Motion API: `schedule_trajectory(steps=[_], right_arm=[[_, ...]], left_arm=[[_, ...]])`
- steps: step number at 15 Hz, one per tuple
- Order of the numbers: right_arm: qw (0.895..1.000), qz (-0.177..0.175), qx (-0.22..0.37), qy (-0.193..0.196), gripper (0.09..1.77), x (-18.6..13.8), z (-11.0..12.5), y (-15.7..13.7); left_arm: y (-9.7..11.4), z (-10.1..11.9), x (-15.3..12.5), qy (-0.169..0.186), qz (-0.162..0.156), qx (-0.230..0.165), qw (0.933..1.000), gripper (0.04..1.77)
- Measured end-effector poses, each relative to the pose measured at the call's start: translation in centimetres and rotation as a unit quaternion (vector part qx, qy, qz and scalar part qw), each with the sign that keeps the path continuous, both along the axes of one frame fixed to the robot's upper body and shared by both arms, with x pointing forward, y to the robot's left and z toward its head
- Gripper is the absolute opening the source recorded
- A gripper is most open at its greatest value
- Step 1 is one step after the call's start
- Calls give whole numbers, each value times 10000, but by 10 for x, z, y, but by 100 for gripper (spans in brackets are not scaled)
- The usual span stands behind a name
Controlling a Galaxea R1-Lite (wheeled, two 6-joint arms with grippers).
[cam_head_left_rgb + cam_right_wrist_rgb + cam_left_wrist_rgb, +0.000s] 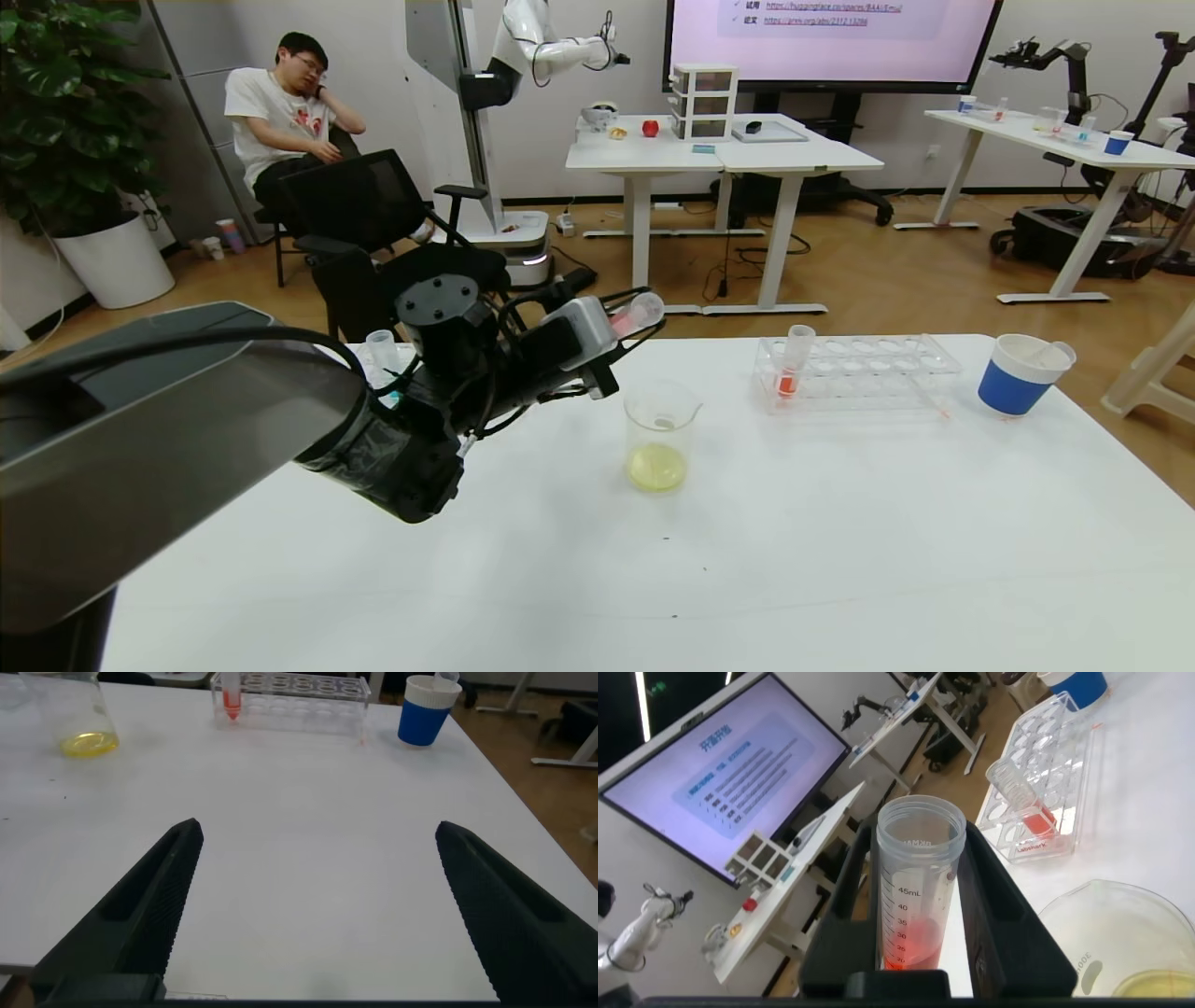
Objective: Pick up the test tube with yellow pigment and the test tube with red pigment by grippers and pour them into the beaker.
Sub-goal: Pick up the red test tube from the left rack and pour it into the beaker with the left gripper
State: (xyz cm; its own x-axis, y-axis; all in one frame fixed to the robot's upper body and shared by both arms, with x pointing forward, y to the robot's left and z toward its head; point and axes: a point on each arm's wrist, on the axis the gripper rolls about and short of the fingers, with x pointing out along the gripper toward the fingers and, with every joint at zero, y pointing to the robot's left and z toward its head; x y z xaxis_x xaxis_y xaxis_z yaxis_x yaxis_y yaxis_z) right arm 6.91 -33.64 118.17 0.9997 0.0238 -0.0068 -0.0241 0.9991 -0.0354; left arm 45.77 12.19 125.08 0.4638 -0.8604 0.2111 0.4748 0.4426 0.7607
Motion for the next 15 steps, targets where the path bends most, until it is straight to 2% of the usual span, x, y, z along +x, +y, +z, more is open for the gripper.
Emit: schedule_trajectory(steps=[2,4,7,13,15], right_arm=[[10000,0,0,0,174,0,0,0],[10000,0,2,0,174,0,0,0],[10000,0,2,0,174,0,0,0],[10000,2,2,0,174,0,0,0],[10000,-2,2,0,174,0,0,0]], left_arm=[[-1,-3,6,-463,-316,286,9980,51],[3,-7,12,-797,-350,495,9950,51],[2,-11,18,-1357,-551,771,9862,51],[-2,-17,31,-2164,-566,1067,9688,51],[-2,-21,33,-2419,-522,1251,9608,51]])
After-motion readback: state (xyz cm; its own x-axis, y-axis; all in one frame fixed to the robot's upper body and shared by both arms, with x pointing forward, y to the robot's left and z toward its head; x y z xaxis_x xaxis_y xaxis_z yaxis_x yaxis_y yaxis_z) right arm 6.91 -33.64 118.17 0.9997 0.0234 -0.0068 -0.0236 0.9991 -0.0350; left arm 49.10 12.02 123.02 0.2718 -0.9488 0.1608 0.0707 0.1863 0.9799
